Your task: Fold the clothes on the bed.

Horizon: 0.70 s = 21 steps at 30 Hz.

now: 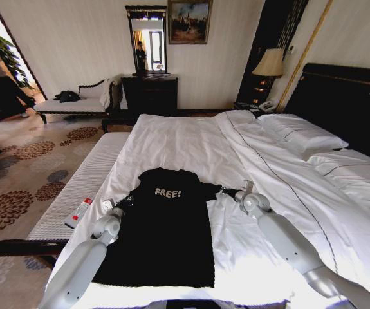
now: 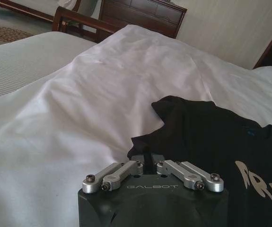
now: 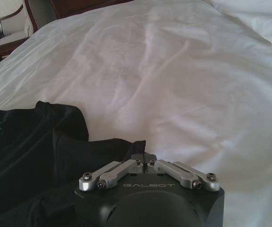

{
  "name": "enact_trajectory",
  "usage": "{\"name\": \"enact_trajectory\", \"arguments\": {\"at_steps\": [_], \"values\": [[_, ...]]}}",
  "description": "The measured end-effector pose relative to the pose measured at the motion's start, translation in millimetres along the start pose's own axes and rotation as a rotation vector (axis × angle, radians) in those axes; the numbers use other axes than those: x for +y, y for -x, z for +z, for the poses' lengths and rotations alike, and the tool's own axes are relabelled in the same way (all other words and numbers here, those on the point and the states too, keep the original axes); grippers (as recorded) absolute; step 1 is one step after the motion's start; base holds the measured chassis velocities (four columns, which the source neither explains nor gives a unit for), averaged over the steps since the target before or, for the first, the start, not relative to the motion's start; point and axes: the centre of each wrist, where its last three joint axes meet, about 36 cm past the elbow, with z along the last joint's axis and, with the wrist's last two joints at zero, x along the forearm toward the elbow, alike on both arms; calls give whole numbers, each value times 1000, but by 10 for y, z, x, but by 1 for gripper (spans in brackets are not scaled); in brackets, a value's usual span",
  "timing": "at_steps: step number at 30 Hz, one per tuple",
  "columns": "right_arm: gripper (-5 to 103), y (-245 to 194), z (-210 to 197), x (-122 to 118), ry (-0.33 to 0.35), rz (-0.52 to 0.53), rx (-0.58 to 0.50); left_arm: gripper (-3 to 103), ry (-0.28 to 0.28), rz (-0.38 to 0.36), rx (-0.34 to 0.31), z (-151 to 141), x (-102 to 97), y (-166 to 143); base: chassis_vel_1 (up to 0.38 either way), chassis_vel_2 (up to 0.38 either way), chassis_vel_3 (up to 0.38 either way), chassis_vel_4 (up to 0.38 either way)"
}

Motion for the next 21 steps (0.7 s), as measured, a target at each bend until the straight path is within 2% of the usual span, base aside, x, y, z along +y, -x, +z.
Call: {"name": "enact_trajectory", "arguments": {"at_steps": [2,5,6,8,9,11,13,16,18,19,20,21], "values": [[0,-1,1,-1,0,0,0,7,0,0,0,2,0,-7,0,0,0,0],[0,-3,-1,-6,-1,1,0,22,-1,-4,1,4,18,-30,0,0,0,0],[0,-3,-1,-6,-1,1,0,22,-1,-4,1,4,18,-30,0,0,0,0],[0,-4,-3,-7,-1,1,0,33,-1,-7,1,-1,30,-40,0,0,0,0],[0,-4,-4,-6,-1,1,-1,33,-1,-8,1,-5,34,-43,0,0,0,0],[0,-5,-5,-5,-1,0,-1,44,-1,-9,0,-16,42,-45,0,0,0,0],[0,-6,-6,-4,-1,0,-1,44,-2,-9,-1,-21,42,-44,0,0,0,0],[0,-8,-11,3,-3,-2,-2,60,-5,-6,-6,-52,26,-26,0,0,0,0],[0,-8,-11,4,-3,-2,-2,60,-5,-6,-6,-54,22,-24,0,0,0,0],[0,-9,-12,6,-3,-2,-3,72,-5,-3,-7,-61,11,-17,0,0,0,0],[0,-10,-13,5,-3,-2,-3,72,-5,-2,-8,-66,5,-10,0,0,0,0],[0,-11,-13,3,-4,-2,-3,77,-4,-2,-6,-69,1,2,0,0,0,0]]}}
